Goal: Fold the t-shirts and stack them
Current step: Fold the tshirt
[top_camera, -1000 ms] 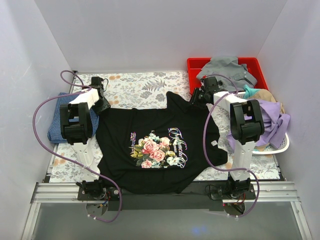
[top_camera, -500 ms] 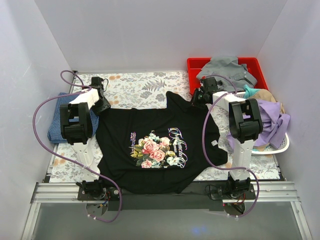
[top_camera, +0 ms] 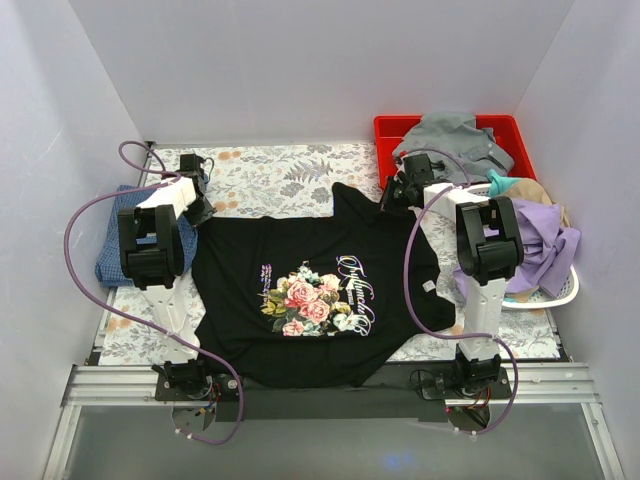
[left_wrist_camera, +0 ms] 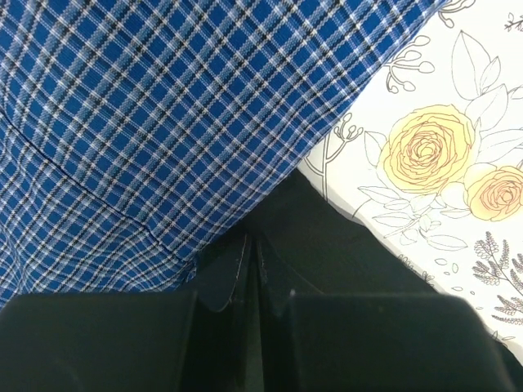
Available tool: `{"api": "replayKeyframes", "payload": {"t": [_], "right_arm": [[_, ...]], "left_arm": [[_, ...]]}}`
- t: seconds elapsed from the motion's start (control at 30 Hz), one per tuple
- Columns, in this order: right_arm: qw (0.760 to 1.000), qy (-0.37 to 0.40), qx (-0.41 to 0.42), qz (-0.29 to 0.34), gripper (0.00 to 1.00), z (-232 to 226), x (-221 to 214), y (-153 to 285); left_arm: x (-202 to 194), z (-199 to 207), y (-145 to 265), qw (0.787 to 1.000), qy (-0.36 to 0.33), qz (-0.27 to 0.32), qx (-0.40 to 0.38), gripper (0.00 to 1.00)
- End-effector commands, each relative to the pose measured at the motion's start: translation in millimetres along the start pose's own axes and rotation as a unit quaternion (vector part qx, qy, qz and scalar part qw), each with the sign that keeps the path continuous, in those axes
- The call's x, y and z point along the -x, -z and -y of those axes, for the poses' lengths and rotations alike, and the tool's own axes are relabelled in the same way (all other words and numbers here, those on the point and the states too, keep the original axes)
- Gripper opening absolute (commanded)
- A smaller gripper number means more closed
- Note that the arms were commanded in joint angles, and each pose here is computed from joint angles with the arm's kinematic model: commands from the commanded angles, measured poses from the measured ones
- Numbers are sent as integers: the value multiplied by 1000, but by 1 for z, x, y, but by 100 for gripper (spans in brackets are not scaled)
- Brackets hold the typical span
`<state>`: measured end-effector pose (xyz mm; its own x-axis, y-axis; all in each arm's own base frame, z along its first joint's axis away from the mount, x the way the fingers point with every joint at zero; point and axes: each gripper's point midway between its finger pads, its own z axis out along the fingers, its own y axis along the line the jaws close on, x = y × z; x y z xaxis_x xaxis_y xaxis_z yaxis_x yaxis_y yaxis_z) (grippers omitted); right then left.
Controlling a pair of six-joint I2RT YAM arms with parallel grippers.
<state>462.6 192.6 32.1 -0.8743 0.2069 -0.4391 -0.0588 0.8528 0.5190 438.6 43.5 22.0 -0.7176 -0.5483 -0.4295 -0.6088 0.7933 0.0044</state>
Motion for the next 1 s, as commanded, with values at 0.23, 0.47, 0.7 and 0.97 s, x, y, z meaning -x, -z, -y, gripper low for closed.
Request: {"api": "replayKeyframes", "payload": {"t": [0.23,0.47,0.7,0.97], "right_arm": [[992,61,-52,100,38,-5,37,53],[988,63,-125,65,44,30,27,40],[991,61,-108,43,36,33,20,17],[993,63,-84,44,34,27,21,9]], "left_arm": [[-2,14,17,998,-6,-12,-54,0],[-11,16,11,998,-9,-29,-57,0],[-10,17,11,998,-9,-27,-59,0],[-12,14,8,998,-10,-29,-54,0]]}}
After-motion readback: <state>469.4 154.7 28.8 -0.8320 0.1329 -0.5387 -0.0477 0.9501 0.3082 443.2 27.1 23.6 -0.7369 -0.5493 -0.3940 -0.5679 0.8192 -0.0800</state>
